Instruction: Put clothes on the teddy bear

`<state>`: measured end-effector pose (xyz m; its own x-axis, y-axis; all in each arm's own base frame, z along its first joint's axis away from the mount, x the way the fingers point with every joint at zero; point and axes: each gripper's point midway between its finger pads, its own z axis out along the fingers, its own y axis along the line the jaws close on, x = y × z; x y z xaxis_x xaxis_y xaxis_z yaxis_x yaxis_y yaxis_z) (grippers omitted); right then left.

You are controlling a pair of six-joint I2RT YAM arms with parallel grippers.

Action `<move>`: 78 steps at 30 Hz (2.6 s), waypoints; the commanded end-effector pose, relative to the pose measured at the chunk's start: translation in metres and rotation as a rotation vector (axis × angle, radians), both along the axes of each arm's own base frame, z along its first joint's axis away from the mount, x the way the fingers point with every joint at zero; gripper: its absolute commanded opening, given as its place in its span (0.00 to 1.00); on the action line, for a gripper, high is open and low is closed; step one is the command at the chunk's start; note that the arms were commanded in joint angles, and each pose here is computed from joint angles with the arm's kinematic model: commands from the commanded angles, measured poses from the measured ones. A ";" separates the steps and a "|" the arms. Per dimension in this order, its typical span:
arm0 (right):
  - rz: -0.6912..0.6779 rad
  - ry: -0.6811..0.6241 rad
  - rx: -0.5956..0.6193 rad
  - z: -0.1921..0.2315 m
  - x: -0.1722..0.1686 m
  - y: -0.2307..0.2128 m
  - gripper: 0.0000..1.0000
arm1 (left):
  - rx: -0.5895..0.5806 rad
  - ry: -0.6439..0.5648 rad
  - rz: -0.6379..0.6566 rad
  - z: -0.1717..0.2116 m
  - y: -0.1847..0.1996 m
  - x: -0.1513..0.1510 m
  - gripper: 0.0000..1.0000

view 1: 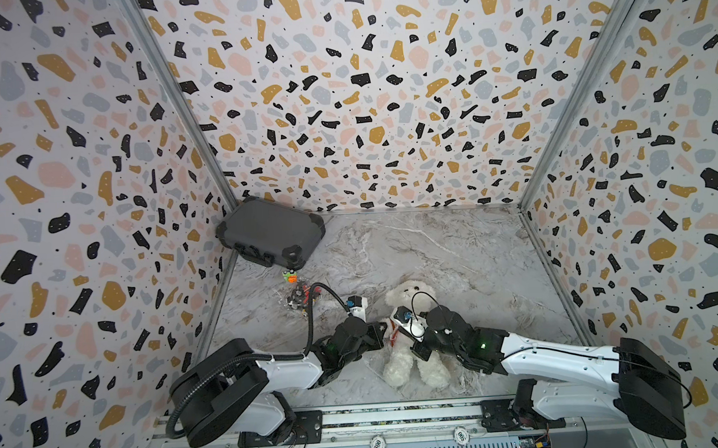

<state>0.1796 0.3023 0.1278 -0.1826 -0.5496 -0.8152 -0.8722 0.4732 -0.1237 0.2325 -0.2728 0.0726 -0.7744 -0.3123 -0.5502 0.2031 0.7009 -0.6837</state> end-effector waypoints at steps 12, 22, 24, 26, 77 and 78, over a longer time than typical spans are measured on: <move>0.018 0.109 -0.042 -0.020 -0.031 -0.004 0.00 | -0.049 -0.053 0.128 0.021 0.019 0.012 0.00; 0.017 0.216 -0.020 -0.036 -0.041 0.003 0.00 | -0.020 -0.064 0.161 0.020 0.034 0.011 0.00; 0.014 0.219 -0.023 -0.038 -0.040 0.004 0.00 | -0.001 -0.071 0.148 0.021 0.033 0.011 0.00; 0.013 0.213 -0.010 -0.034 -0.039 0.006 0.00 | 0.038 -0.077 0.132 0.020 0.033 0.010 0.00; -0.180 0.195 0.042 -0.015 0.008 -0.036 0.30 | 0.134 -0.142 0.001 0.033 0.023 0.005 0.00; -0.182 0.197 0.039 -0.016 0.008 -0.037 0.30 | 0.133 -0.142 0.003 0.033 0.023 0.005 0.00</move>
